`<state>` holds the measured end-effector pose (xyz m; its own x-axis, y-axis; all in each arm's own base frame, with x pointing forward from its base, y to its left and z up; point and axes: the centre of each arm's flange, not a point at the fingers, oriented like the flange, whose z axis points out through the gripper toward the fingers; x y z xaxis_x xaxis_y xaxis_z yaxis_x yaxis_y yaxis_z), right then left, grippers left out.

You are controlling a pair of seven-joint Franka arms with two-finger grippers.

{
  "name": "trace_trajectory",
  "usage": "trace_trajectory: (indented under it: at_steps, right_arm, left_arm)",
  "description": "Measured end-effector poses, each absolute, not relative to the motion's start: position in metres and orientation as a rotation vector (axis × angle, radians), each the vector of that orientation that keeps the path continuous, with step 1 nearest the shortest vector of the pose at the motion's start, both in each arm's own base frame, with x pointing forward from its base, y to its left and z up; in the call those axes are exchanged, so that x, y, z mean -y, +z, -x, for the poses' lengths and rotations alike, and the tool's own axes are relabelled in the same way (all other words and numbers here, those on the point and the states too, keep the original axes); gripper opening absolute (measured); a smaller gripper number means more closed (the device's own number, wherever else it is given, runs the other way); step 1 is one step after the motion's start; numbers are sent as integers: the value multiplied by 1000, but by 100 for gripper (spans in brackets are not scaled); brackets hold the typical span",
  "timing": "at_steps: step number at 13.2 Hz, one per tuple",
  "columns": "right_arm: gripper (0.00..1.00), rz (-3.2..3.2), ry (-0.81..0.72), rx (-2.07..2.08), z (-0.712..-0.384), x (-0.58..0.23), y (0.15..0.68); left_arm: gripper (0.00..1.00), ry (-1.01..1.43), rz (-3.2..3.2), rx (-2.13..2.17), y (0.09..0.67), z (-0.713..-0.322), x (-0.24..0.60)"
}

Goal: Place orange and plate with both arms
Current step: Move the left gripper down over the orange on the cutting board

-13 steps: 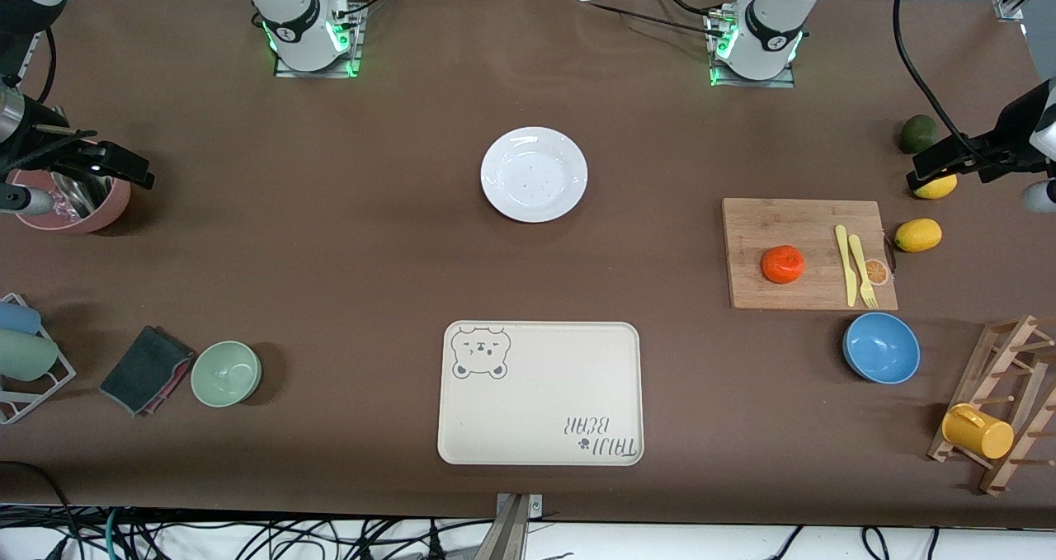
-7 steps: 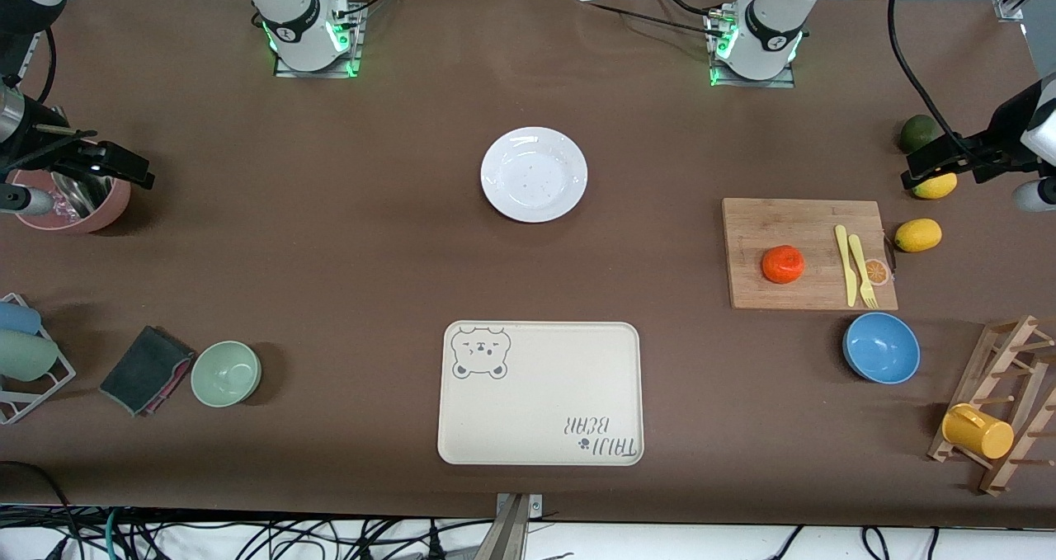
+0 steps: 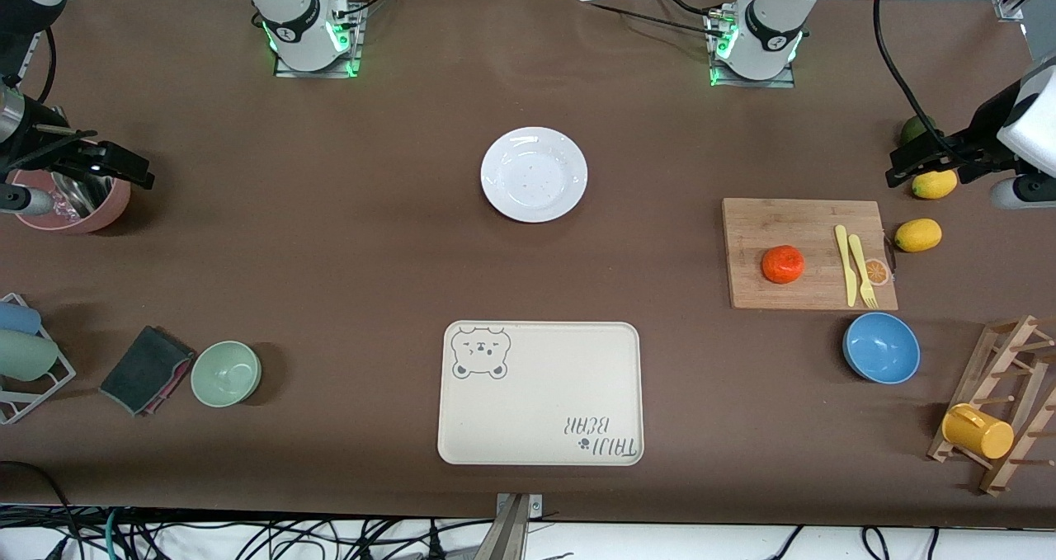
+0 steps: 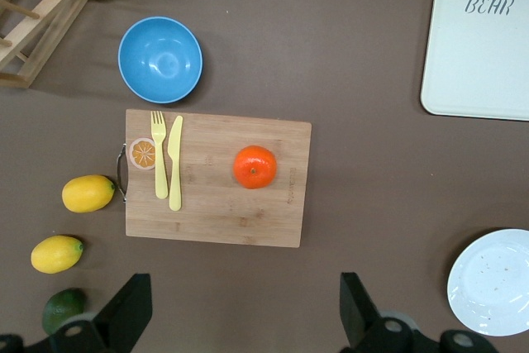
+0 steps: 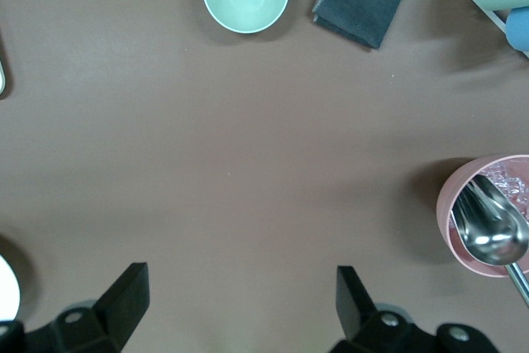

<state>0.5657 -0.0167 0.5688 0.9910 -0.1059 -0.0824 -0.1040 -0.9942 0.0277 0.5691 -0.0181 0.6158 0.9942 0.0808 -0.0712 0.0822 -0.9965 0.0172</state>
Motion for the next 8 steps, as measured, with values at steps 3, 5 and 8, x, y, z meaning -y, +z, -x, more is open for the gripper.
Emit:
trace_trajectory:
  at_steps: [3, 5, 8]
  right_arm:
    - [100, -3111, -131, 164, -566, 17, 569]
    - [100, -3111, -131, 164, -566, 17, 569]
    - [100, -3111, -131, 164, -566, 17, 569]
  left_arm:
    - [100, -110, -3117, -129, 615, -570, 17]
    - [100, -140, -3115, -129, 605, -574, 17]
    - [100, -188, -3108, -134, 563, -598, 15]
